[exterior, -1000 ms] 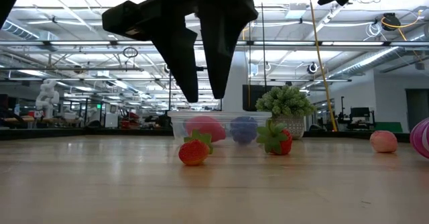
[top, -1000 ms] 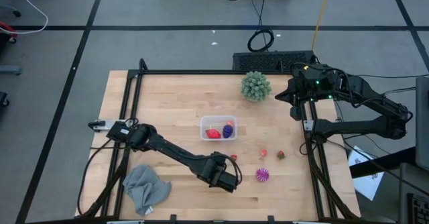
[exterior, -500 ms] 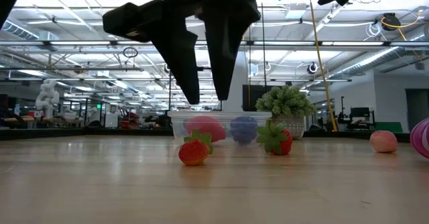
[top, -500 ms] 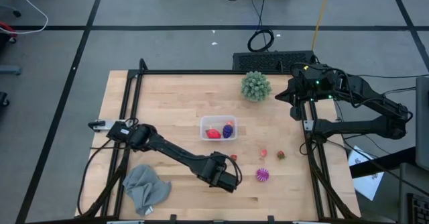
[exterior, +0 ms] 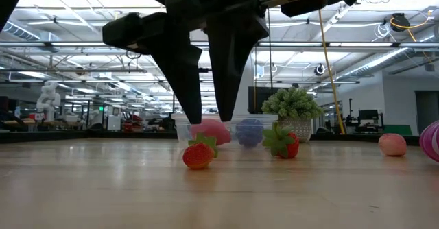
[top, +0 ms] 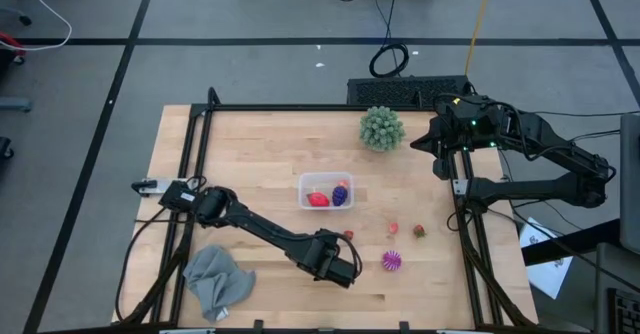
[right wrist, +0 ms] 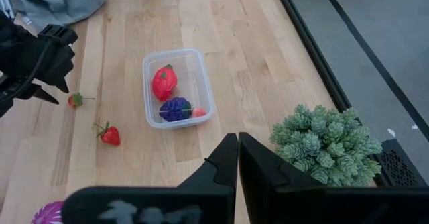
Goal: Pick and placing Produce into tupperware
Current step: Put the left red strawberry into the transparent bin
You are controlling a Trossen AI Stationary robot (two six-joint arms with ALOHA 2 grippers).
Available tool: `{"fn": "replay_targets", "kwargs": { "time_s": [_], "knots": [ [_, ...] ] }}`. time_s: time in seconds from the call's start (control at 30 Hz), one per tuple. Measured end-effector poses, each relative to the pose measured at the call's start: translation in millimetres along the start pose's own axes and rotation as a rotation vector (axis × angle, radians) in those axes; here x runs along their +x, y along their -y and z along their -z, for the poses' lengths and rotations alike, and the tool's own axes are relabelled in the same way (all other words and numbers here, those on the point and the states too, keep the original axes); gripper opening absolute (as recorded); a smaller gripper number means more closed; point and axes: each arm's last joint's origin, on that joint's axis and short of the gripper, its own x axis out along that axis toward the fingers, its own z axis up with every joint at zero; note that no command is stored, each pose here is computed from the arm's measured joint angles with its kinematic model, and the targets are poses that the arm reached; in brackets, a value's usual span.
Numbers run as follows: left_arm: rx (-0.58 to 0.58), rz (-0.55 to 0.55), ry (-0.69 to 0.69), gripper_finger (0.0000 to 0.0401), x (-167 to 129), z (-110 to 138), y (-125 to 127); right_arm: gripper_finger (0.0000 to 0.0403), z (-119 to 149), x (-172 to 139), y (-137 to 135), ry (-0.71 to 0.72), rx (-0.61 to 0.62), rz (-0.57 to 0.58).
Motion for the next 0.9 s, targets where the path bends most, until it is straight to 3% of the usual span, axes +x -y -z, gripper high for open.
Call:
{"fn": "replay_targets", "kwargs": {
  "time_s": [0.9],
  "knots": [
    [-0.010,0.019,-0.033,0.0129,28,-2,-4,0.0004,0,0,0,0.000,0.000,0.000]
  ]
}}
